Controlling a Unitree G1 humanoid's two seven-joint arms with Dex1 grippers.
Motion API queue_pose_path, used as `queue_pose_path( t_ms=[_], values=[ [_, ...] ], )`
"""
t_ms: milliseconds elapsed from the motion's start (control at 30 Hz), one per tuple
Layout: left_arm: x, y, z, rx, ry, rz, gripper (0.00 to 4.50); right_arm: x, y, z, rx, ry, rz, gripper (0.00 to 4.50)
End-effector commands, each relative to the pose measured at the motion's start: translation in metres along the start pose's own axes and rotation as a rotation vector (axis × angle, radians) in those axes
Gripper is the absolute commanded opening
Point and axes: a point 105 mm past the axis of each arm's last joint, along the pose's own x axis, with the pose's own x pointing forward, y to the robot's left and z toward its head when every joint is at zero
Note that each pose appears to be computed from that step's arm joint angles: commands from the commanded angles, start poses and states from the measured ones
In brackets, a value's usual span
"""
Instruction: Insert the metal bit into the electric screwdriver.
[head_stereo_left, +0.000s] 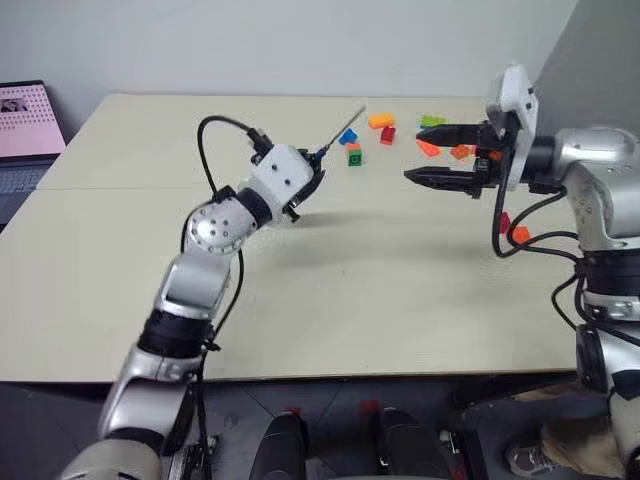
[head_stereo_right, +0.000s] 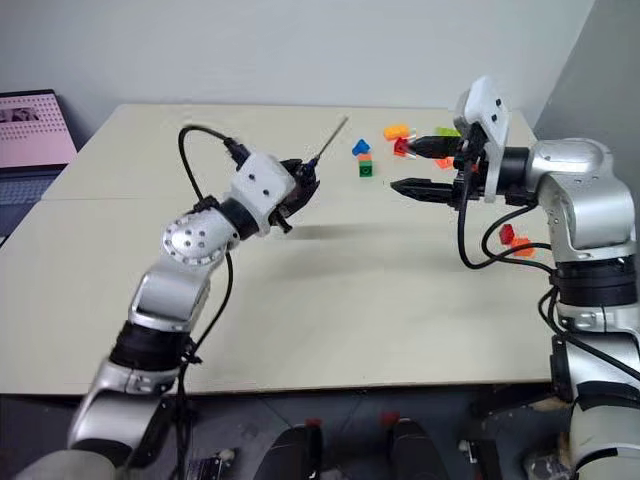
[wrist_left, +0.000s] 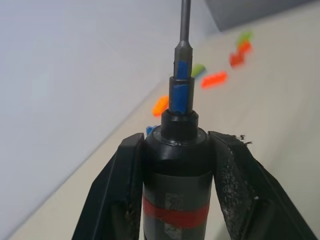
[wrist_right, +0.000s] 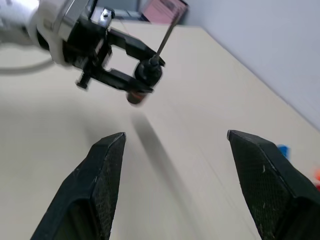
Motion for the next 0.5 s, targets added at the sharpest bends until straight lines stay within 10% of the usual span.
queue_pose_path(
  t_ms=[33,500],
  values=[
    [0.013,-0.03,-0.011,0.16,0.076,-0.242,1.62,-0.016,0.015,0.02,-0.137,0.041,-0.015,3.4],
    [0.036,-0.103,-0.04,0.271,0.2,-0.762,1.62,-0.026,0.067,-0.033,-0.081,0.28,0.107,3.4]
  ],
)
